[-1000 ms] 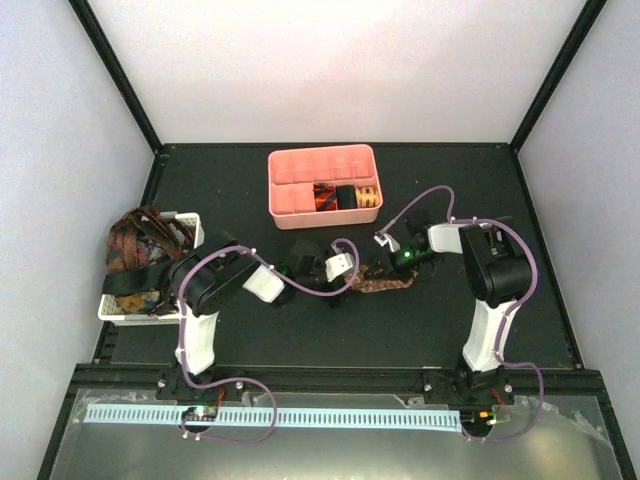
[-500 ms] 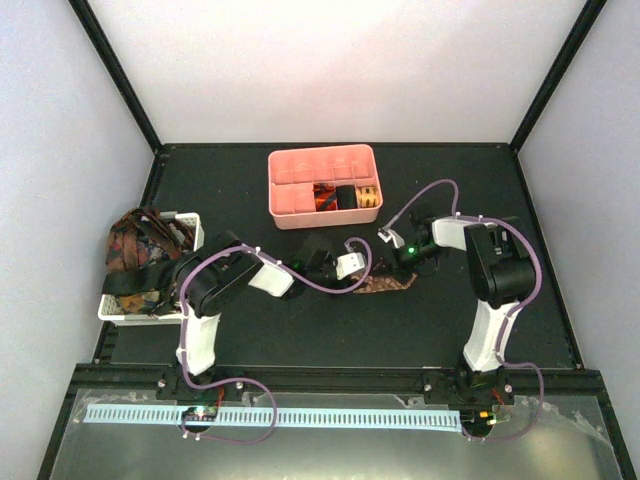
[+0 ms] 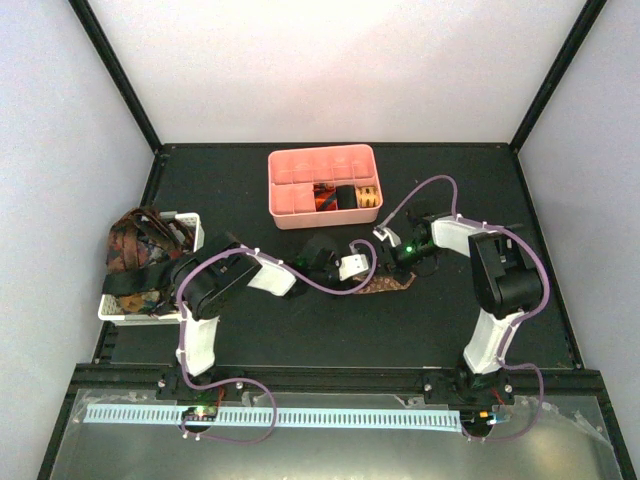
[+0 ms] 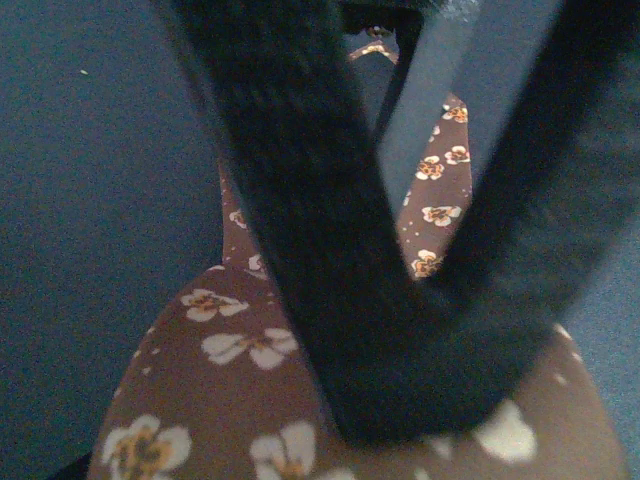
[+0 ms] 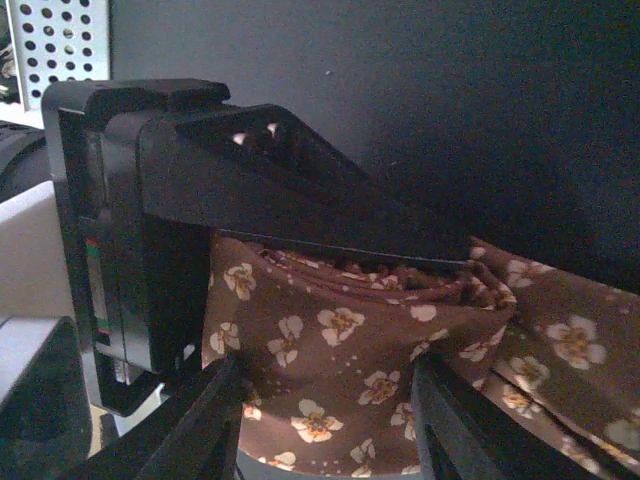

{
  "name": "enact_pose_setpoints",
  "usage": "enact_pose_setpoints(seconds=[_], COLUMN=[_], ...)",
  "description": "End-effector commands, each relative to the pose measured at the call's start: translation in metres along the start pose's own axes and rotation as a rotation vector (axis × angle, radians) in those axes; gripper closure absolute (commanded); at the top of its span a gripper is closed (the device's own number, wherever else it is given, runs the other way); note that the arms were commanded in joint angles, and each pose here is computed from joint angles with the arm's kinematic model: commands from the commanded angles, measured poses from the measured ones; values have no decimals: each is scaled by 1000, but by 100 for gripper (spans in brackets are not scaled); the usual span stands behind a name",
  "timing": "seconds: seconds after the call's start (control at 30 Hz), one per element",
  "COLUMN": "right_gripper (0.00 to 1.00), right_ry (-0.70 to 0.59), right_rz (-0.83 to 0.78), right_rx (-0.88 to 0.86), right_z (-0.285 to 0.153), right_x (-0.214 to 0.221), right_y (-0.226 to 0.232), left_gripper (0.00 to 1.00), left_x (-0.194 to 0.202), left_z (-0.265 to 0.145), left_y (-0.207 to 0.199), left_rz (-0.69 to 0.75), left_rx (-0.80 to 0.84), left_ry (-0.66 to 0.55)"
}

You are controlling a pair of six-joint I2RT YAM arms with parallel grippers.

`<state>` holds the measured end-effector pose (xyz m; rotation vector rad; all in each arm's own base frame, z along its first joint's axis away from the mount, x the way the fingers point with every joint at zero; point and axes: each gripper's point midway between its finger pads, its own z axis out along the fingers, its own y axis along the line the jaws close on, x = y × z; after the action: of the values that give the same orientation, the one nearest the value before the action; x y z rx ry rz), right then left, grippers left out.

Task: Roll the ties
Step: Roll the tie at the center of the board.

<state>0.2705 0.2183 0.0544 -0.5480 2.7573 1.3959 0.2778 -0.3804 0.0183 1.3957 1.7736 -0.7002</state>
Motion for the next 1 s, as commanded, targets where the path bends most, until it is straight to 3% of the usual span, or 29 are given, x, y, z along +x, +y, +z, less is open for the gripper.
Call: enact_pose_setpoints(seconds=[0.0,0.13,0.27,0.3,0.43,0.63,0.73,0.97], right_gripper=[52,63,95,98,98,98,98,98], right_ry=[-5,9,39,40,45,68,76,64], right_rz=[-26,-20,-3,-5,22,135,148,156], right_rx=[-33,19,56,66,98,152,199,233], right_z=[2,11,14,13,5,4,3,10], right_x=[0,-1,3,5,12,29,31,30], right_y=[16,3,-9,-11,-24,-60,-69,-80], left_gripper=[52,52,52,51,31,3,1,1], left_x=[46,44,43,43,34,-10,-22,-11], left_z=[3,4,3,3,-4,-26,-31,-25], left_y=[-14,-17,-18,-17,-13,-6,-4,-2], left_rz=[-24,-14,-11,-12,-19,-3,11,-47], left_rx=[27,36,37,33,27,16,0,-16], left_ry=[177,171,172,173,131,-65,-128,-133])
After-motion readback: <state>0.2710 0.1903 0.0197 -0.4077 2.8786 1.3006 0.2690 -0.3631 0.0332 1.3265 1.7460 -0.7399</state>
